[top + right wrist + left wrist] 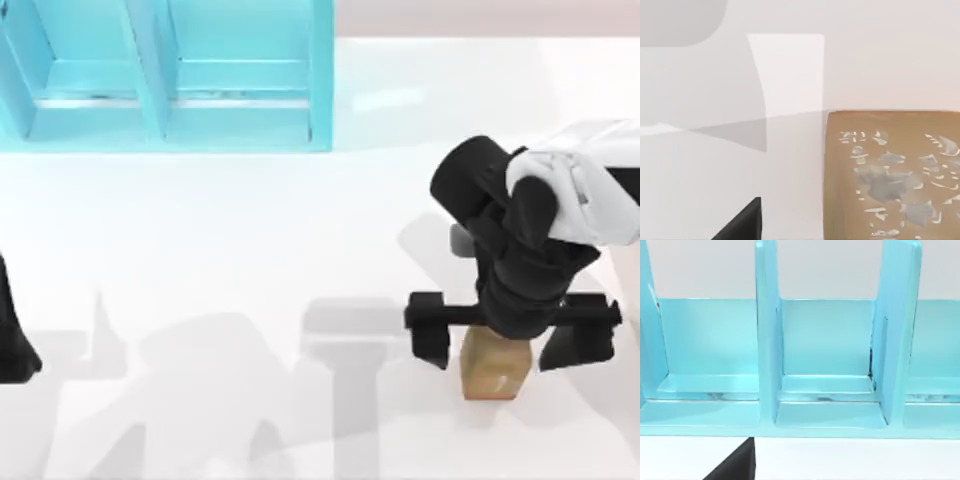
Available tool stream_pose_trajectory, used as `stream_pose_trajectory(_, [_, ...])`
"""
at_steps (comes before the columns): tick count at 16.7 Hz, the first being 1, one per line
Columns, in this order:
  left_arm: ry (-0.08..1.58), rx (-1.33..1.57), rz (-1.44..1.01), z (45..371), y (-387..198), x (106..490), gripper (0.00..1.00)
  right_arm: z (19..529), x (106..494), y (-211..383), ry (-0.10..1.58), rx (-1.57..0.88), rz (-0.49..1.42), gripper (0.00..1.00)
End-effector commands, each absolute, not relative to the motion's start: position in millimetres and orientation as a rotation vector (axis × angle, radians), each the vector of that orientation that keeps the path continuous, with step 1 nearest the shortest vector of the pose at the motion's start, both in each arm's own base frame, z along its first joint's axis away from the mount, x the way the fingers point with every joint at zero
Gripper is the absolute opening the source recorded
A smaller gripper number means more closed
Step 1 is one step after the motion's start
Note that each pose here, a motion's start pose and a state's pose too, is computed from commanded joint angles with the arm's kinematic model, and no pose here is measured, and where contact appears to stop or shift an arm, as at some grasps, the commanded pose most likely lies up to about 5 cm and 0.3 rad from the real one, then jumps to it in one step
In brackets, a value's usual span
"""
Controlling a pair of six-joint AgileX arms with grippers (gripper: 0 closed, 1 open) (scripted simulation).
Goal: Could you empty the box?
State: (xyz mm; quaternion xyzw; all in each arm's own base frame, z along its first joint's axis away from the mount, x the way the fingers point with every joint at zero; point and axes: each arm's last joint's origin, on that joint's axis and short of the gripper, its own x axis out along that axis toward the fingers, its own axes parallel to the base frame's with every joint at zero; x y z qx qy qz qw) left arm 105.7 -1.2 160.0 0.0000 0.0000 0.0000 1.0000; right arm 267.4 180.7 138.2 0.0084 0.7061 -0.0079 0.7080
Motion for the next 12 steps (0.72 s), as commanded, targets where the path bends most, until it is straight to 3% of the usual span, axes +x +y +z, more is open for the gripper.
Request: stream_pose_trajectory(12, [0.0,0.0,0.0,160,-1,106,1.0,218,267,181,1.568,0.019,-0.018,1.0])
